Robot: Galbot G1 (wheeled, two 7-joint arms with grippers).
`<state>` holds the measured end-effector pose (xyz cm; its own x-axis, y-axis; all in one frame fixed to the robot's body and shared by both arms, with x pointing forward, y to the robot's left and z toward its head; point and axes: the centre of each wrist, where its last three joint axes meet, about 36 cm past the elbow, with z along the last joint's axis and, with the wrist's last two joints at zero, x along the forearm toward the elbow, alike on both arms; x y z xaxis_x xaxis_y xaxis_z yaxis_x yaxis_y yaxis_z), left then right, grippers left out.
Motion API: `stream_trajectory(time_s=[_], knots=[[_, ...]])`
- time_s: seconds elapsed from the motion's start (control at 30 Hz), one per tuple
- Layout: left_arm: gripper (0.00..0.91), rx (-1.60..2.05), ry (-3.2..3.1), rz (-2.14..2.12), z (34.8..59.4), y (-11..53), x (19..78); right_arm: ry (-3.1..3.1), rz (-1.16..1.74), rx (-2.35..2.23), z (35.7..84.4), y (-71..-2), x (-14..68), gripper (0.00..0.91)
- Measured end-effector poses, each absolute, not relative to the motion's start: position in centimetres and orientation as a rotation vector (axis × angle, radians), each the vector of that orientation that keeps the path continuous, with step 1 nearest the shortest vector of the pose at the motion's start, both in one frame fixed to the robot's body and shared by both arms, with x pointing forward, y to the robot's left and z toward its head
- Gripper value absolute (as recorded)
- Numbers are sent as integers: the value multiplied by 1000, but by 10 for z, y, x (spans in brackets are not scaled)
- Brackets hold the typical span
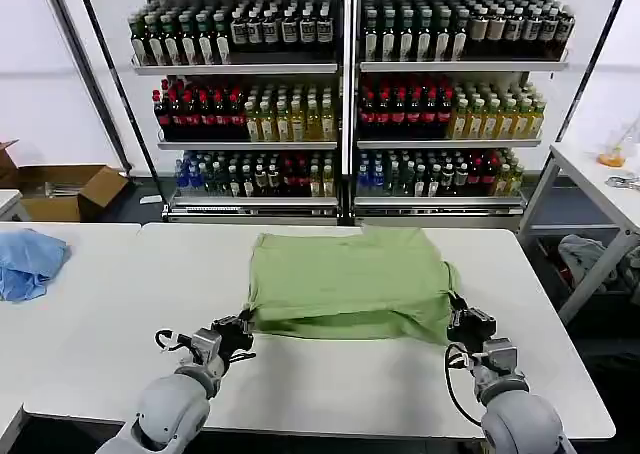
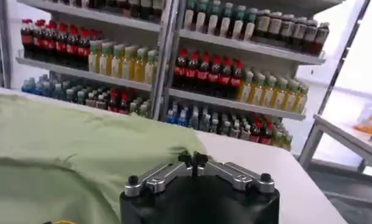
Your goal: Fold and organize the clothes.
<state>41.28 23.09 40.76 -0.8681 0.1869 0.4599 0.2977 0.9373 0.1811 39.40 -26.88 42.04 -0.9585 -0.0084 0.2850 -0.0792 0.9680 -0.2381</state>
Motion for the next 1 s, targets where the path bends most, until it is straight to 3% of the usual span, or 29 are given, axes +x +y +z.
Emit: stream_trajectory(time_s=[0.03,0.97,1.0], knots=[[907,-348,-2647,-341,407,231,413,-2832,358,64,420,-268,395,907],[907,-241,-2661,-272,397,239,401,-2767,188,-83,403,-282,365,907],[826,-239,-2657,-271,396,239,401,-2757,181,-82,402,-283,365,907]])
